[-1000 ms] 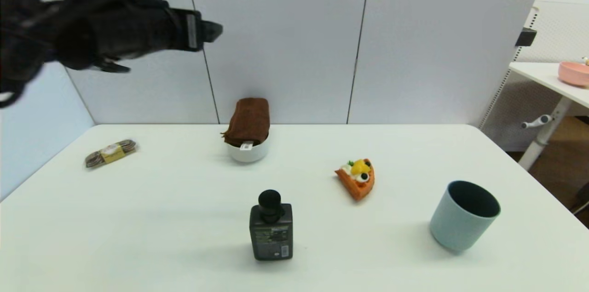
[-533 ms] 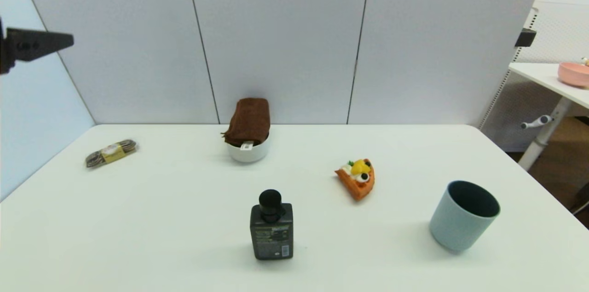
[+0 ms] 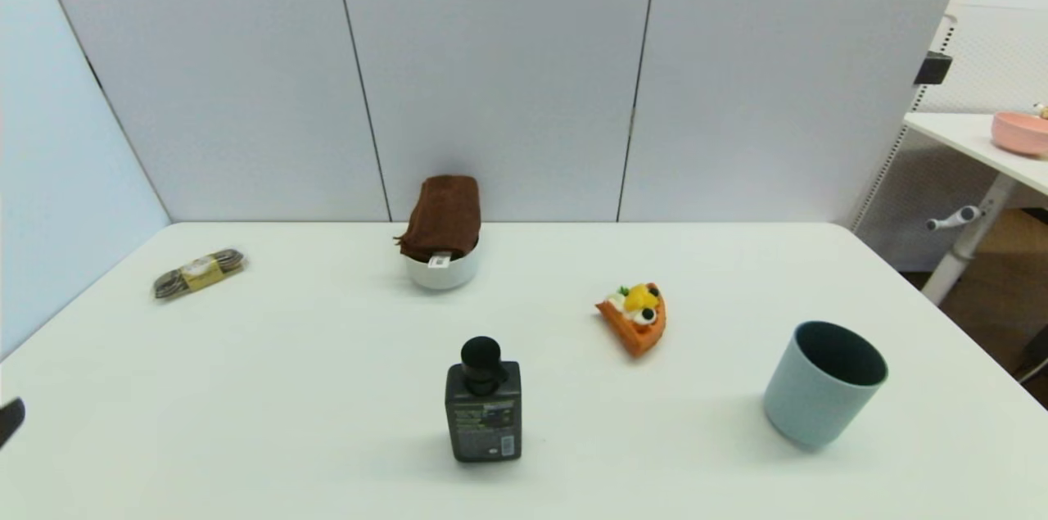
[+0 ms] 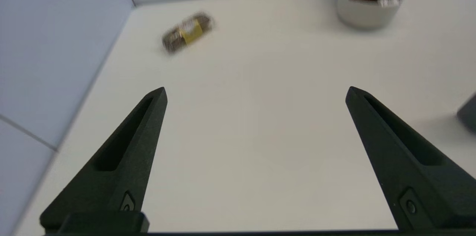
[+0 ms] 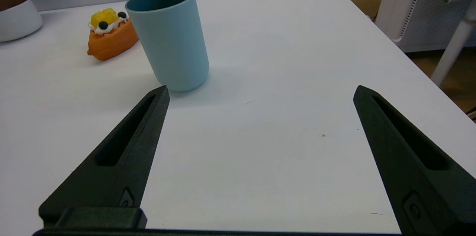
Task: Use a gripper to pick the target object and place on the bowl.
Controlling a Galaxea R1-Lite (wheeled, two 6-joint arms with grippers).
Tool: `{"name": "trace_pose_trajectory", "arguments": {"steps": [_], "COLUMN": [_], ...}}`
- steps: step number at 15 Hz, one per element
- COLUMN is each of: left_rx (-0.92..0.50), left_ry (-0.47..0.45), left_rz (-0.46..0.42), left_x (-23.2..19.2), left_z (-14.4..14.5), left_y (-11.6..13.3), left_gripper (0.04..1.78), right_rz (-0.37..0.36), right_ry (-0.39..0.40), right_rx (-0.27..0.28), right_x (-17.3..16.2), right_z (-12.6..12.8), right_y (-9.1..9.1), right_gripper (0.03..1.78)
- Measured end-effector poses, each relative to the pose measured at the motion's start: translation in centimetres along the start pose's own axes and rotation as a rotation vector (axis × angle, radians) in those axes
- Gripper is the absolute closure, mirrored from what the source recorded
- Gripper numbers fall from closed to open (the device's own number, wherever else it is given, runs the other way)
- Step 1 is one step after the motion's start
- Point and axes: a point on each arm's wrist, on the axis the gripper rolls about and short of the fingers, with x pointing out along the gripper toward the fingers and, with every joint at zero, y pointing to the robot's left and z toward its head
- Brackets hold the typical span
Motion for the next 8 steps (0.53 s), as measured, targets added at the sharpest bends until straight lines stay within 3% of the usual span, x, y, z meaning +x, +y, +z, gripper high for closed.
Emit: {"name": "trace_pose_trajectory", "arguments": {"steps": [3,8], "left_rx": [-0.02,-0.034], "left_ry": [-0.023,-0.142], "left_rz": [0.001,-0.01], "left_x": [-0.7,-0.6], "left_z": [-5.9,-11.3], "left_y": [-0.8,-1.6], "left_gripper": [0.12,0.12], "right_rz": [0.0,0.0], "right_ry": [0.0,0.0], "right_rx": [0.0,0.0], "right_x": [0.0,0.0], "right_z": [0.0,0.0], "right_y": [0.0,0.0], "right_gripper": [0.1,0.1]}}
